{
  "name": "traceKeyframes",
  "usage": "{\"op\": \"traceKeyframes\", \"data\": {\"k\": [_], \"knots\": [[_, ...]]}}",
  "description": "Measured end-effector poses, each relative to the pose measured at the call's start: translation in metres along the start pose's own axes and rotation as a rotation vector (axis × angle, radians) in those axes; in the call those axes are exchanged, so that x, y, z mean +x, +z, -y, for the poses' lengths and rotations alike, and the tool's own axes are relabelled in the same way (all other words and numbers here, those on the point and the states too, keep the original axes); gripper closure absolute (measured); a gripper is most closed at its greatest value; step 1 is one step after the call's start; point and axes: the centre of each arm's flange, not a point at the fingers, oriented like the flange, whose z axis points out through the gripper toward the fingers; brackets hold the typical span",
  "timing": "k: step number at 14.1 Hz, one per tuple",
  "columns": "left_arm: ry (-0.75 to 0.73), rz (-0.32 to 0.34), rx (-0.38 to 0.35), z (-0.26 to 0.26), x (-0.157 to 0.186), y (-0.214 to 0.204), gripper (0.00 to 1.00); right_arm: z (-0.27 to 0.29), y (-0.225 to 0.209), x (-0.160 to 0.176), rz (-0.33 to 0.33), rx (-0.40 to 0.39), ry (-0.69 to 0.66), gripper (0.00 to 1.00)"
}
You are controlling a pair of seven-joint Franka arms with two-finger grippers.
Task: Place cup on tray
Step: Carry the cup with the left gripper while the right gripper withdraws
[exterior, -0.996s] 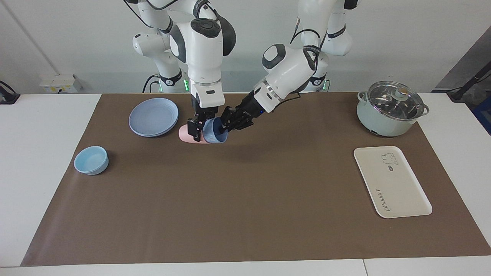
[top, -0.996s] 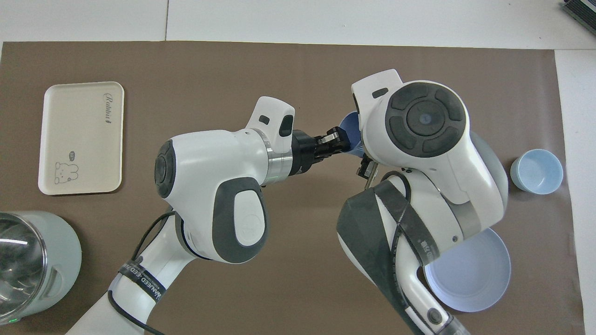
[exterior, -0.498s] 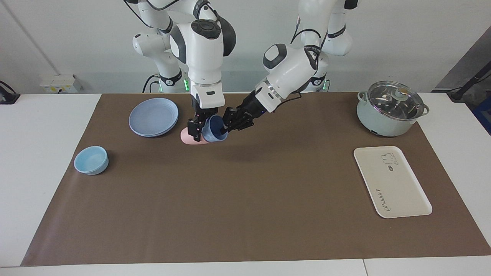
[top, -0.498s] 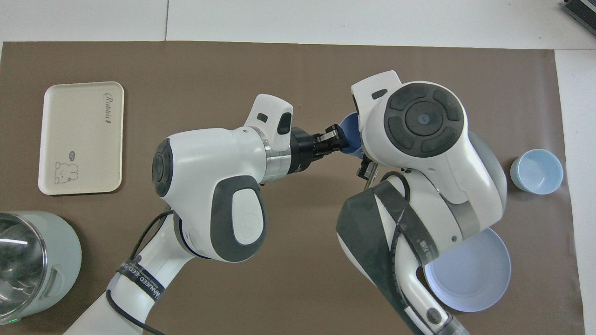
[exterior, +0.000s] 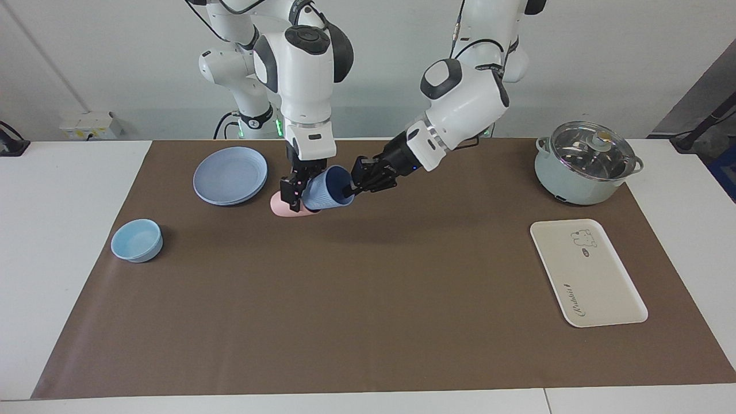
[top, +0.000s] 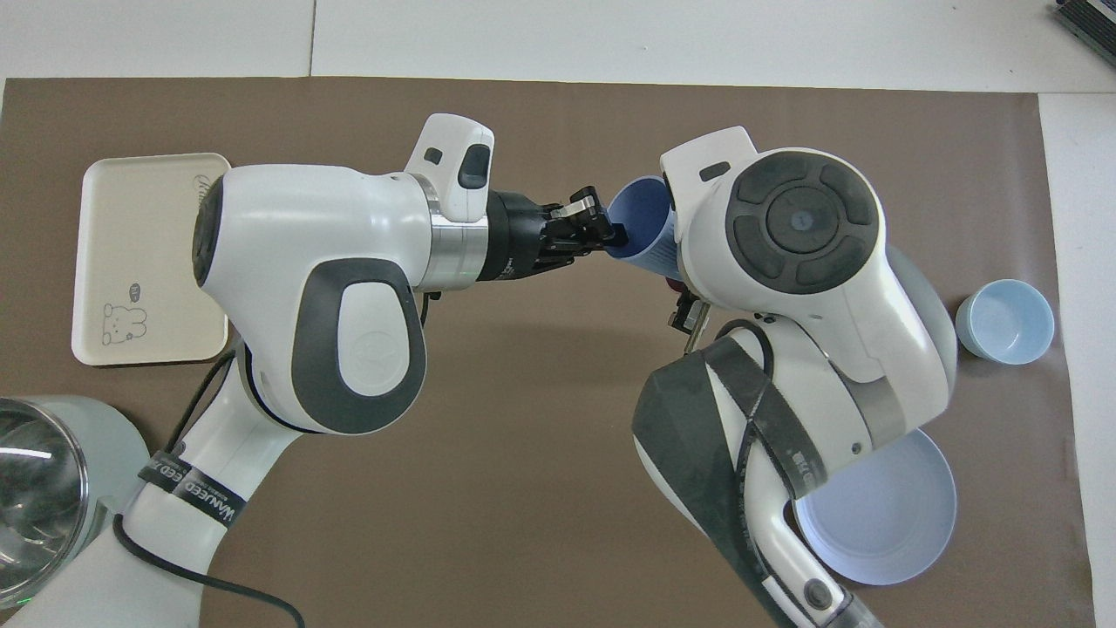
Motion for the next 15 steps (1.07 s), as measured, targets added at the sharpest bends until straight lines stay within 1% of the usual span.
{"op": "traceKeyframes", "data": {"k": [2, 3, 4, 6, 8, 10, 12, 13, 15], "knots": [[-0.007, -0.007, -0.007, 0.000, 0.016, -0.020, 0.93, 0.000, 0.000, 0.000, 0.000, 0.000, -0.001, 0.15], [-0.003, -0.011, 0.004, 0.003, 0.026, -0.032, 0.93, 0.000, 0.000, 0.000, 0.000, 0.000, -0.001, 0.15], [0.012, -0.017, 0.032, 0.007, 0.037, -0.046, 0.93, 0.000, 0.000, 0.000, 0.000, 0.000, -0.001, 0.15], [0.060, -0.043, 0.136, 0.022, 0.058, -0.075, 0.93, 0.000, 0.000, 0.000, 0.000, 0.000, -0.001, 0.15], [0.114, -0.101, 0.260, 0.038, 0.077, -0.097, 0.93, 0.000, 0.000, 0.000, -0.001, -0.001, 0.001, 0.15], [0.155, -0.158, 0.360, 0.059, 0.097, -0.121, 0.93, -0.008, 0.000, -0.003, -0.016, -0.012, 0.013, 0.15], [0.186, -0.204, 0.419, 0.086, 0.123, -0.157, 0.93, -0.027, 0.001, -0.014, -0.043, -0.027, 0.051, 0.15], [0.200, -0.224, 0.437, 0.105, 0.137, -0.180, 0.93, -0.039, 0.002, -0.023, -0.064, -0.016, 0.086, 0.15], [0.230, -0.249, 0.469, 0.150, 0.162, -0.231, 0.93, -0.065, 0.005, -0.041, -0.136, 0.017, 0.161, 0.15]]}}
